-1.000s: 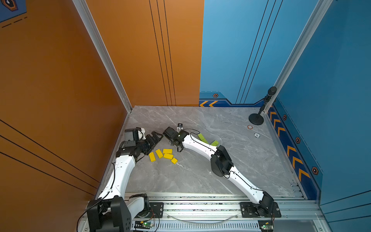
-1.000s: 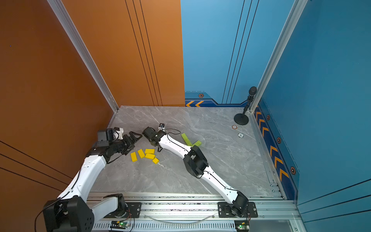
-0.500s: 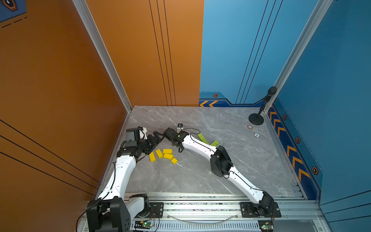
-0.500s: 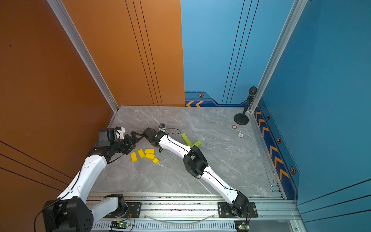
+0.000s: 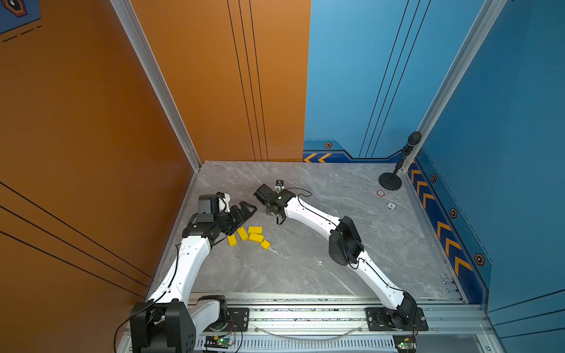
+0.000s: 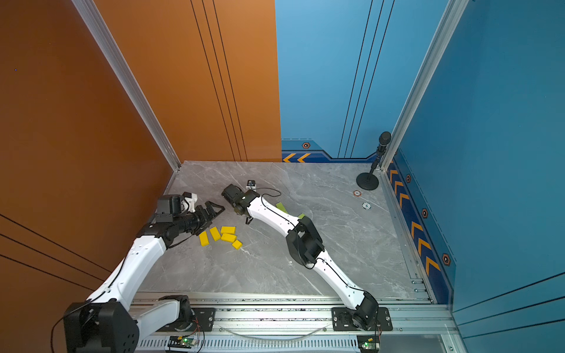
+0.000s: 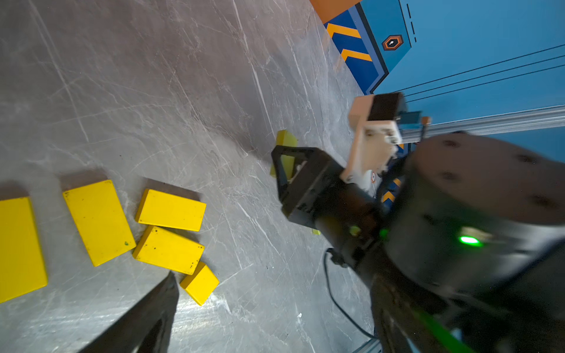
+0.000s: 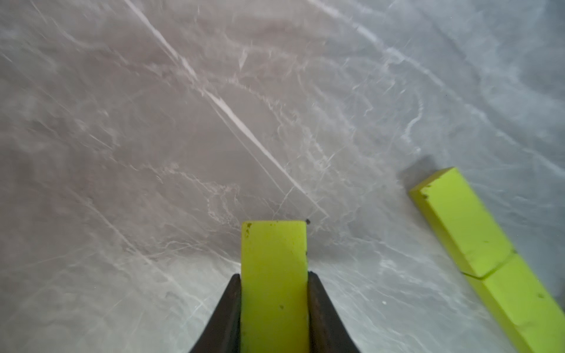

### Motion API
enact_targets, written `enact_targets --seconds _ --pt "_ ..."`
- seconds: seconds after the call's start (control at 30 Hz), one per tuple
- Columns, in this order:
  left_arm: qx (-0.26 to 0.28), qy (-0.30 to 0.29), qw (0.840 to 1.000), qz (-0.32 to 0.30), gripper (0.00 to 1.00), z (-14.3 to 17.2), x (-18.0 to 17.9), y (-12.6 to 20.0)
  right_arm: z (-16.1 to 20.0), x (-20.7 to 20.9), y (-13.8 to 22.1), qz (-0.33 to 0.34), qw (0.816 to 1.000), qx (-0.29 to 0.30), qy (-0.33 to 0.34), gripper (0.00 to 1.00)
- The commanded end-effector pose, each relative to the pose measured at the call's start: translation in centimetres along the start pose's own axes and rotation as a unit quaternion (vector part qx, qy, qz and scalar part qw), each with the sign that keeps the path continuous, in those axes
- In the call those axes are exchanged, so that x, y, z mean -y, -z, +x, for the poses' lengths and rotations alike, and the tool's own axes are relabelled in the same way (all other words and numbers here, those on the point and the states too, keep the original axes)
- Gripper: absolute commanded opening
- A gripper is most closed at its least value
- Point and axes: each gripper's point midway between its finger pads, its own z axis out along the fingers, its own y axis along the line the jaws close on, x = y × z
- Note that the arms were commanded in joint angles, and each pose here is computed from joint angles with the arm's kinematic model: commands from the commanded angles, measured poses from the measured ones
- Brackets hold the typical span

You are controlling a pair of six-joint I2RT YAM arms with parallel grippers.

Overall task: Assemble the letter v with building blocks
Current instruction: Pick up the building block from the center of the board, then assemble the building block at the center of the board.

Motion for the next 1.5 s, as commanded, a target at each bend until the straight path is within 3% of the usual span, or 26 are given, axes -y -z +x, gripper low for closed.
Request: enact_targets --seconds 0.0,0.1,0.3,0.5,0.63,0.83,1.0,1.47 --pt "0.005 -0.034 0.999 -0.006 0.98 -0.4 1.5 -0.5 -5.5 3.0 4.6 -0.018 0.997 0.031 -0.069 0.27" --pt "-0.001 -0.051 0.999 0.002 0.98 -0.1 3.2 -1.5 -7.8 8.2 5.4 0.018 0.993 0.047 -0.108 0.29" --pt "-0.014 -0.076 0.997 0.015 0.98 0.9 5.7 -3.6 -8.2 19.0 3.8 0.076 0.972 0.037 -0.218 0.29" --pt "-0.039 -0.094 0.995 0.024 0.98 2.8 7.5 -6.0 -6.2 24.8 0.8 0.130 0.958 0.008 -0.254 0.29" --pt "-0.047 -0.084 0.995 0.036 0.98 3.8 8.1 -7.9 -5.2 26.4 -1.3 0.149 0.953 -0.012 -0.264 0.29" --pt "-0.052 -0.009 0.997 0.048 0.98 5.4 7.3 -11.3 -3.4 27.6 -4.1 0.170 0.947 -0.042 -0.268 0.30" --pt "-0.069 0.010 0.996 0.051 0.98 7.0 8.0 -13.8 -1.6 27.7 -5.5 0.177 0.944 -0.065 -0.271 0.30" --pt "-0.089 -0.002 0.995 0.045 0.98 8.0 8.0 -15.0 0.1 27.7 -6.5 0.191 0.940 -0.078 -0.272 0.33"
